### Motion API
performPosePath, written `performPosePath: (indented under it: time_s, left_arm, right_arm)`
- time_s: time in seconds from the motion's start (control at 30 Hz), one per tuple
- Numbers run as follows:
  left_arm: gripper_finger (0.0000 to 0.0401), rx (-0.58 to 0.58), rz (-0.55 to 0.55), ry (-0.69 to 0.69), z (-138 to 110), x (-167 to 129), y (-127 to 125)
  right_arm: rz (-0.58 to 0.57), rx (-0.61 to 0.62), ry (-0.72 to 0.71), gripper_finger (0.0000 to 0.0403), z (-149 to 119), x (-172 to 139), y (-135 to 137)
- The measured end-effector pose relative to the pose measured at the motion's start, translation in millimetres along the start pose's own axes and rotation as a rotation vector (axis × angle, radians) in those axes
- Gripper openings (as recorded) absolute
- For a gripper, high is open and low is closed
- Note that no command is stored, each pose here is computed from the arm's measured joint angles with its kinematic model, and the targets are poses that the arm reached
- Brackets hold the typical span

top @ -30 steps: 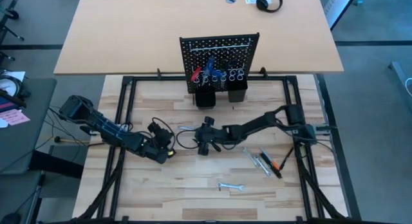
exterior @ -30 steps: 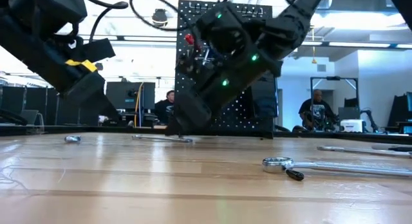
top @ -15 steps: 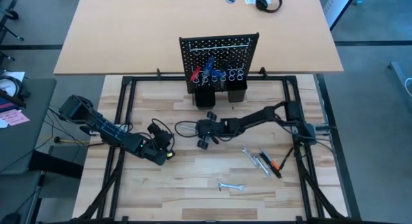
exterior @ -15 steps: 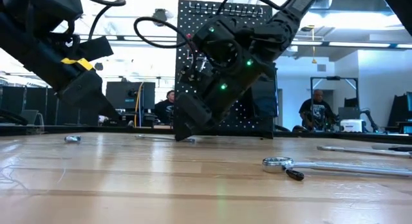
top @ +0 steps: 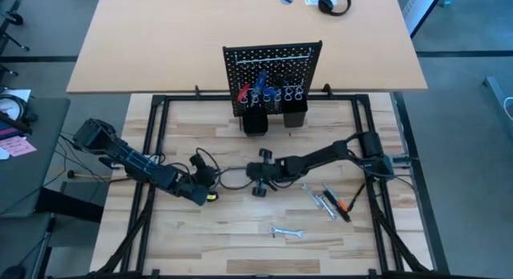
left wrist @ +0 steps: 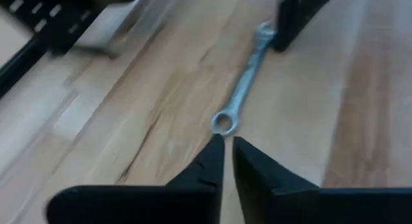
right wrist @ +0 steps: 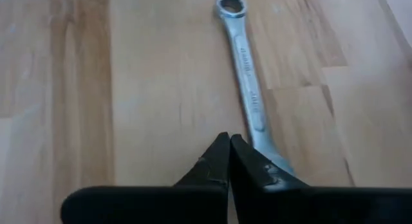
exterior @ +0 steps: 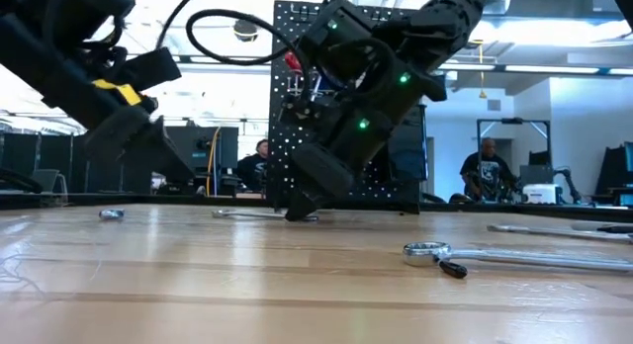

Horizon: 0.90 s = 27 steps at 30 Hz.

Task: Hang tools onto peg board
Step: Hang the wrench on the pegboard

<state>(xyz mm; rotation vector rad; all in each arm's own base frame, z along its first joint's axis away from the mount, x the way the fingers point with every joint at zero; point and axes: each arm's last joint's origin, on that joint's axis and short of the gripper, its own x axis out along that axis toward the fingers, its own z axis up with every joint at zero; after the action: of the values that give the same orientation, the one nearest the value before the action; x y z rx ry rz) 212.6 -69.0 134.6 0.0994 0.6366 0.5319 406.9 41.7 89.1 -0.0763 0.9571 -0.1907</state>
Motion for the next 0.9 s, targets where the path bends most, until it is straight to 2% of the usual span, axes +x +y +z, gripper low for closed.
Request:
performPosePath:
  time_s: [0.13,0.23,0.4,0.5,0.6,0.77,0.9]
  left_arm:
    - [0.0082,0.104,-0.054,-0.049,-1.2,6.1,3.0]
    - [0.0125,0.088,-0.070,-0.090,-2.4,12.2,9.7]
    - [0.0170,0.048,-0.070,-0.050,-6.9,25.1,25.2]
    - [0.0174,0.050,-0.116,-0.024,-6.2,31.1,31.1]
    - [0.0169,0.032,-0.116,-0.029,-4.3,33.6,34.1]
    - [0.0163,0.016,-0.119,-0.012,-6.1,33.4,33.9]
    - [0.0162,0.024,-0.129,-0.005,-7.5,31.8,31.8]
  right_arm:
    - [0.004,-0.020,-0.007,0.0011,-0.1,-5.8,9.2]
    - [0.003,-0.026,-0.010,0.0014,0.6,-9.2,11.5]
    - [0.013,-0.025,-0.015,0.0017,2.4,-13.2,11.6]
    - [0.025,-0.037,-0.030,0.0019,5.9,-18.1,11.1]
    - [0.048,-0.045,-0.049,0.0035,12.8,-26.5,10.6]
    - [0.080,-0.083,-0.139,0.0097,36.2,-41.7,-0.1]
    - [0.126,-0.066,-0.206,0.0154,45.1,-30.9,-25.1]
